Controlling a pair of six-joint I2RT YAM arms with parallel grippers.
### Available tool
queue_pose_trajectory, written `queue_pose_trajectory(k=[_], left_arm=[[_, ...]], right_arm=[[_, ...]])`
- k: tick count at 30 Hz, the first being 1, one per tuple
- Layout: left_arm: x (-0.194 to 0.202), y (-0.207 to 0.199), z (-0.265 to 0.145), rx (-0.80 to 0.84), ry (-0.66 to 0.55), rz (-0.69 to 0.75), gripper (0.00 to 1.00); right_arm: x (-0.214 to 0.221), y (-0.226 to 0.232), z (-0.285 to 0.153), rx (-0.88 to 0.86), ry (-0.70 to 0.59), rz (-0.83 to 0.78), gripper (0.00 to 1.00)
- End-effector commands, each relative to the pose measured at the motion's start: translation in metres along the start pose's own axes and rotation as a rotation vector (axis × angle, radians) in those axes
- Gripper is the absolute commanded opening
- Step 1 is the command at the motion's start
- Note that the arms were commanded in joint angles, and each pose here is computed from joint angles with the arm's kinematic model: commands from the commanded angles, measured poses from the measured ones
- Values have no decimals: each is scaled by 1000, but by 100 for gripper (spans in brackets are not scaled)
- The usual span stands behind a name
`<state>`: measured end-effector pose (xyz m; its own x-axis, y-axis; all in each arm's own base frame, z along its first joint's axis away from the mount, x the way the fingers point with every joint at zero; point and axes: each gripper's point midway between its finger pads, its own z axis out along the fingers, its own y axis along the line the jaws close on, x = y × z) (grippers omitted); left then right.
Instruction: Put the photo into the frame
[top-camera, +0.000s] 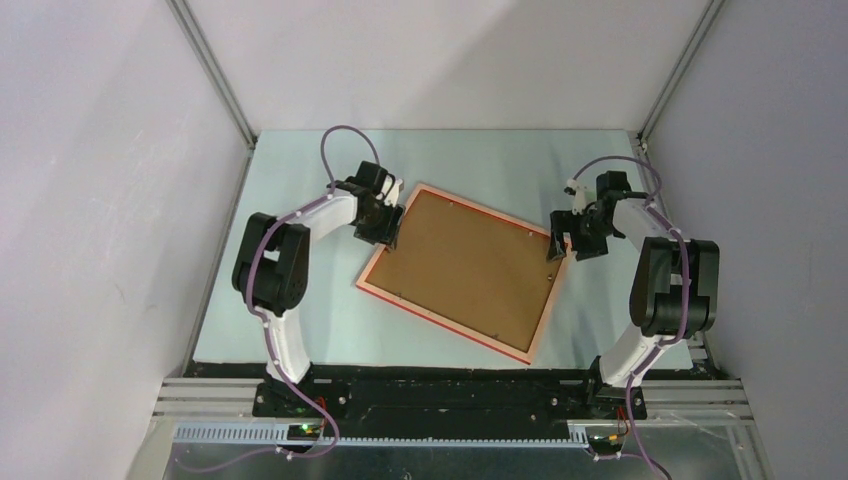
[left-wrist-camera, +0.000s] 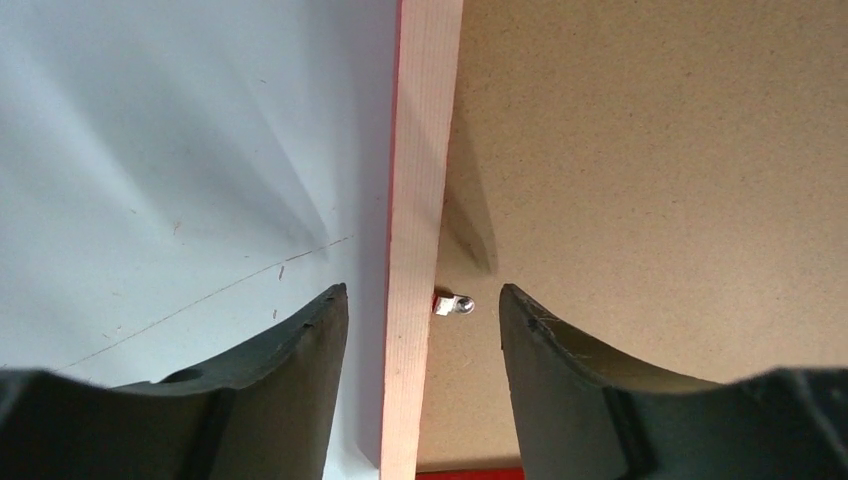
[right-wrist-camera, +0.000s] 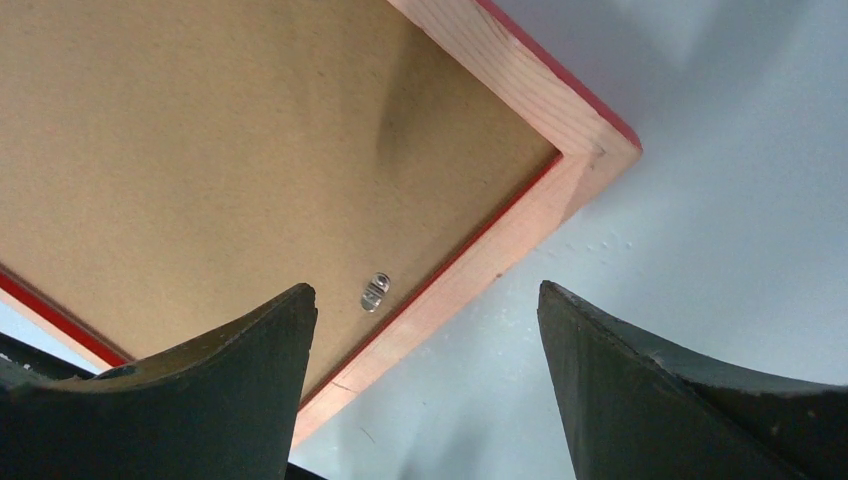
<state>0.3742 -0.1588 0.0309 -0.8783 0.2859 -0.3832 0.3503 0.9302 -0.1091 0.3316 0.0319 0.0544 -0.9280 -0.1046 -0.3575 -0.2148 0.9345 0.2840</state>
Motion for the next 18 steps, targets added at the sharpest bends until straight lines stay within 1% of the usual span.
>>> queue_pose_trajectory(k=[1,6,10,12,14,17,18], left_arm=[[-14,-7,-20,24,-72,14,64],[-16,-10,-21,38,-76,17,67],[-16,-10,-23,40,-83,25,71],[-17,-10,-24,42,-88,27,72],[-16,-11,-25,46,-91,28,73],[-15,-11,-25,47,-90,30,74],[-15,-11,-25,47,-90,31,74]], right_arm=[[14,-8,1,20,30,51,85],[23,-12,7,10,55,79,82],[23,-16,14,11,62,97,77],[21,-18,17,12,63,105,73],[18,-19,20,11,66,110,66],[16,-21,24,8,70,119,59],[14,-21,24,8,70,120,55]])
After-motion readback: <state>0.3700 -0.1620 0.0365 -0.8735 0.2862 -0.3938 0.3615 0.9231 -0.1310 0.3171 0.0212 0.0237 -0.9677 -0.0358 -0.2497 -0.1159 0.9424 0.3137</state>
